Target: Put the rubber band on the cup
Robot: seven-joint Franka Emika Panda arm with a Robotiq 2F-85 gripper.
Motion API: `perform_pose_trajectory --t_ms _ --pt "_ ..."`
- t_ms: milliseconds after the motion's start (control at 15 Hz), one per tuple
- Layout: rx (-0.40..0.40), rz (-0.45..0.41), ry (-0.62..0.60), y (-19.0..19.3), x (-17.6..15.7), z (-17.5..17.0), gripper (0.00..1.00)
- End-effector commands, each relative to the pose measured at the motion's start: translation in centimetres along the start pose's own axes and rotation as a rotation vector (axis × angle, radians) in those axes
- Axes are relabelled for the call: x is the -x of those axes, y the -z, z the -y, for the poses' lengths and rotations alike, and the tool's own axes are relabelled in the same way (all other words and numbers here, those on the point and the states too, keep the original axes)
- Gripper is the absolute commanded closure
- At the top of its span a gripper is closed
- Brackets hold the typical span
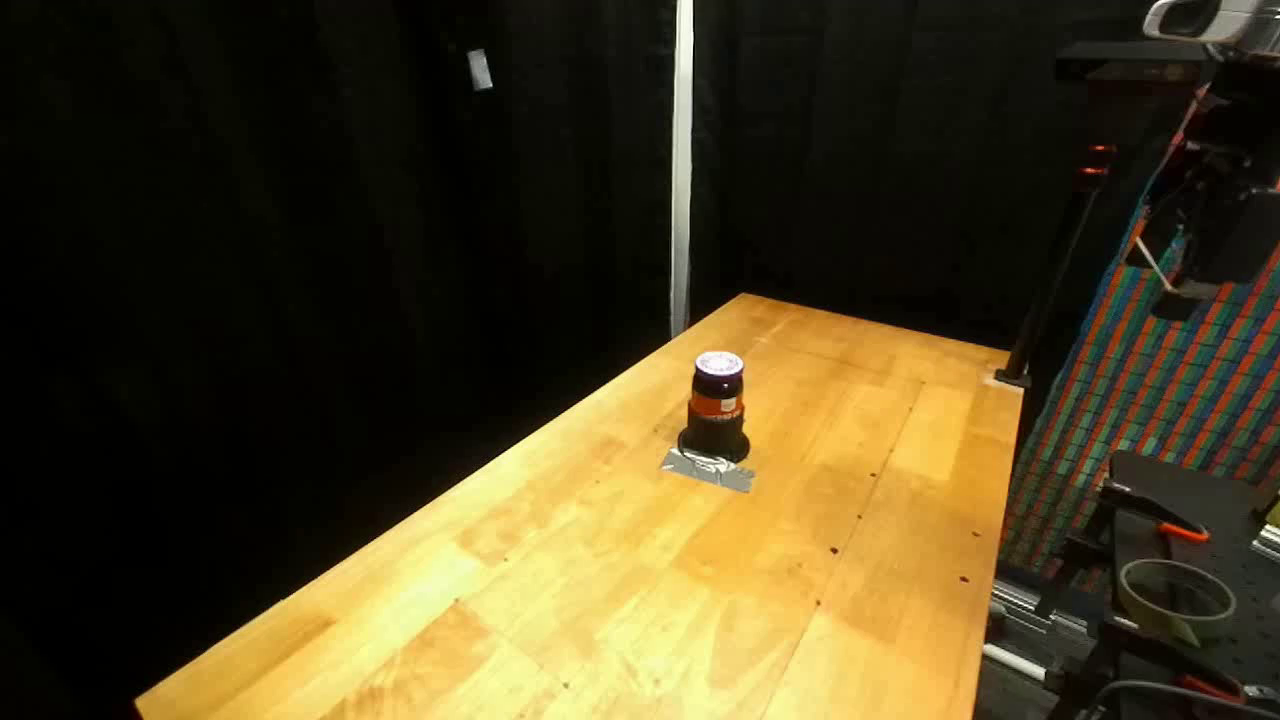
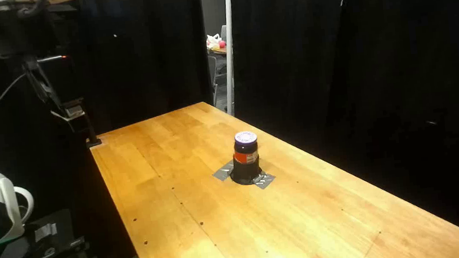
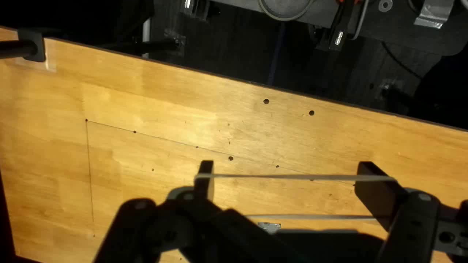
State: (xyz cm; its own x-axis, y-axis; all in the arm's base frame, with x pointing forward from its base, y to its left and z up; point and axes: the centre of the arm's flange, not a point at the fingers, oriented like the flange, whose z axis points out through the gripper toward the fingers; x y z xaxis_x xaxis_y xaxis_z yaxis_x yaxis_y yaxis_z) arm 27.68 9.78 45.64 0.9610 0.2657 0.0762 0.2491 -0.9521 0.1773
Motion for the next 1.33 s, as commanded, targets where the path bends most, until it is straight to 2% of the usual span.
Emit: perform_pose_trajectory --t_ms 0,667,800,867,1267 --pt "0.000 0.000 0.000 0.0 0.0 0.0 0.00" --pt "0.000 0.000 0.000 0.0 0.0 0.0 0.00" --pt "-0.001 0.037 0.029 0.2 -2.4 0.3 0.00" --pt "-0.028 0.056 0.052 0.2 -4.8 0.2 0.00" --pt "-0.120 0.074 0.165 -0.7 -14.6 -0.3 0.00"
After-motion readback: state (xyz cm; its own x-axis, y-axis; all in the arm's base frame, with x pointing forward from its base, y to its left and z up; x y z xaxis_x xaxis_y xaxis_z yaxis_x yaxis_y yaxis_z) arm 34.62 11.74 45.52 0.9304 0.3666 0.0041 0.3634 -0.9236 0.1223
